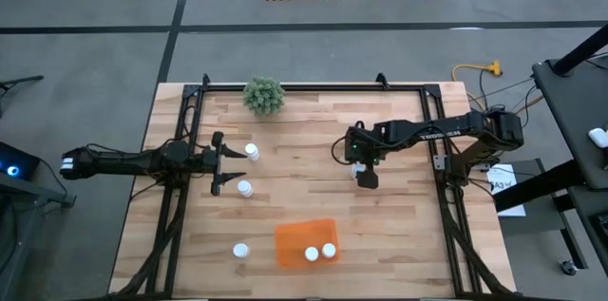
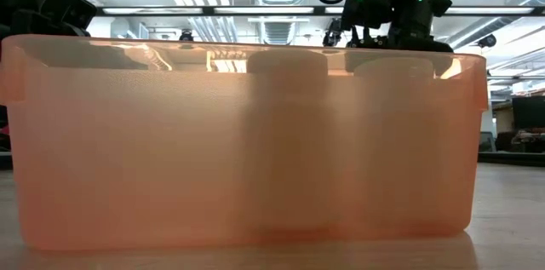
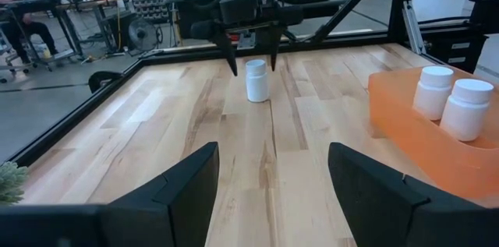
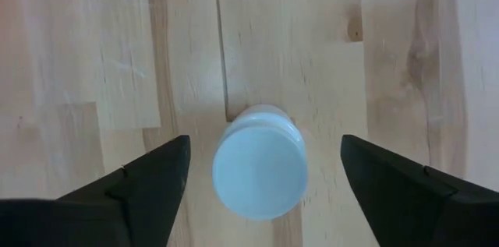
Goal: Pick and place pill bottles into a basket
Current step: Put the pill bottle into the bin
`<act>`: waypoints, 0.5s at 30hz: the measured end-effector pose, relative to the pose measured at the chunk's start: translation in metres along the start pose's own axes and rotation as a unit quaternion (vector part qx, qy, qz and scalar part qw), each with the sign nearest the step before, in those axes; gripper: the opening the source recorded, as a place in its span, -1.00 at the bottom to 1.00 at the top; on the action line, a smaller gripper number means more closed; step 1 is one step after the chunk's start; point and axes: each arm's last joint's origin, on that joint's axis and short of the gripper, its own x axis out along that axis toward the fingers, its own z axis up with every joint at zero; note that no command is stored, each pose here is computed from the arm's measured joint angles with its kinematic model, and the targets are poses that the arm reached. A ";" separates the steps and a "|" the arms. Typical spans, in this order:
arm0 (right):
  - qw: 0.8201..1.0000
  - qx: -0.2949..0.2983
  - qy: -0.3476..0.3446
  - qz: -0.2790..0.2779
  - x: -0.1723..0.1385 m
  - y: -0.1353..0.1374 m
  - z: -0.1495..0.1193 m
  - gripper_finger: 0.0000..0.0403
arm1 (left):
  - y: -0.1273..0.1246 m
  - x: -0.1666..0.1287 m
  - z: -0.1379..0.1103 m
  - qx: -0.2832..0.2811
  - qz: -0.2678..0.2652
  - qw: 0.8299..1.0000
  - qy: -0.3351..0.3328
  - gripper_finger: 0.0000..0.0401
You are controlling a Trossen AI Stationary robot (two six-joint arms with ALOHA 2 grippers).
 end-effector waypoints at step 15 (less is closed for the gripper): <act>1.000 -0.002 0.000 0.000 0.000 0.000 0.000 -0.27 | 0.000 0.000 0.000 0.000 0.000 1.000 0.000 0.12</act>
